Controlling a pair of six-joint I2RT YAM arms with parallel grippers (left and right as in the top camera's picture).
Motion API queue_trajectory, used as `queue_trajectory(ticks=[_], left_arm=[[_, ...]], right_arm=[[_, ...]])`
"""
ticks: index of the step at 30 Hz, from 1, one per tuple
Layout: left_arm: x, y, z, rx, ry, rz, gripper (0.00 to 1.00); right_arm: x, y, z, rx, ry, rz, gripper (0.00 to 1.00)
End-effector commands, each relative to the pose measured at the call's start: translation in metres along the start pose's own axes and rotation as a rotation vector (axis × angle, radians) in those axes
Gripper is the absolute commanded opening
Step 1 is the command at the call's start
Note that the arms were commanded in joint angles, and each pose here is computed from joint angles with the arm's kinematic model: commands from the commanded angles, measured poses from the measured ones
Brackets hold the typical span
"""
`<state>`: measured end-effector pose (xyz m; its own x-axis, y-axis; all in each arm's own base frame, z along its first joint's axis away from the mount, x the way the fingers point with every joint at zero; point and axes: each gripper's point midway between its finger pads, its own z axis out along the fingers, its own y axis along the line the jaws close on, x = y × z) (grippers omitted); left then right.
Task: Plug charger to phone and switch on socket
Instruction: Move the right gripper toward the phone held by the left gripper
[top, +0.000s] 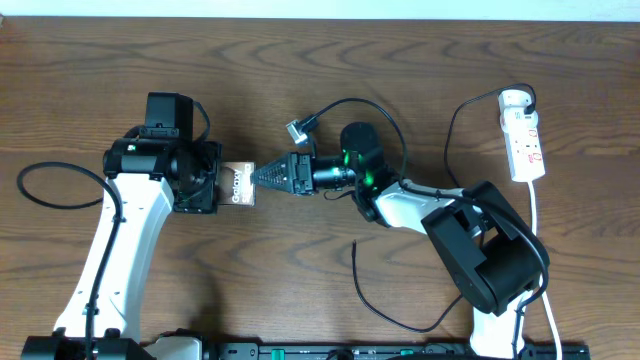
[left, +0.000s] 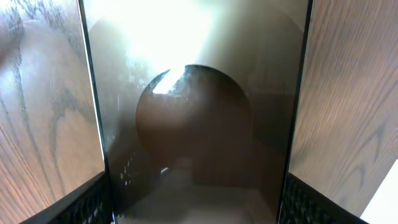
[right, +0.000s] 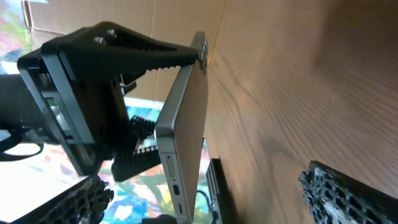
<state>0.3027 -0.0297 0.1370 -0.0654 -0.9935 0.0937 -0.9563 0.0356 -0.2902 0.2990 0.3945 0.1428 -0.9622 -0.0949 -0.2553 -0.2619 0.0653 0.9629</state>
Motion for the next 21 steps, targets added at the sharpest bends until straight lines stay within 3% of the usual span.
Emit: queue_trajectory(ticks=[1, 21], left_arm=[[0.004, -0.003, -0.002, 0.008, -0.006, -0.075, 0.07], [0.031, 0.001, 0.001, 0.0, -0.041, -0.043, 0.07]], right_arm=[[-0.004, 0.005, 0.005, 0.003, -0.023, -0.028, 0.99], [0.003, 0.007, 0.016, 0.008, -0.026, -0.027, 0.99]])
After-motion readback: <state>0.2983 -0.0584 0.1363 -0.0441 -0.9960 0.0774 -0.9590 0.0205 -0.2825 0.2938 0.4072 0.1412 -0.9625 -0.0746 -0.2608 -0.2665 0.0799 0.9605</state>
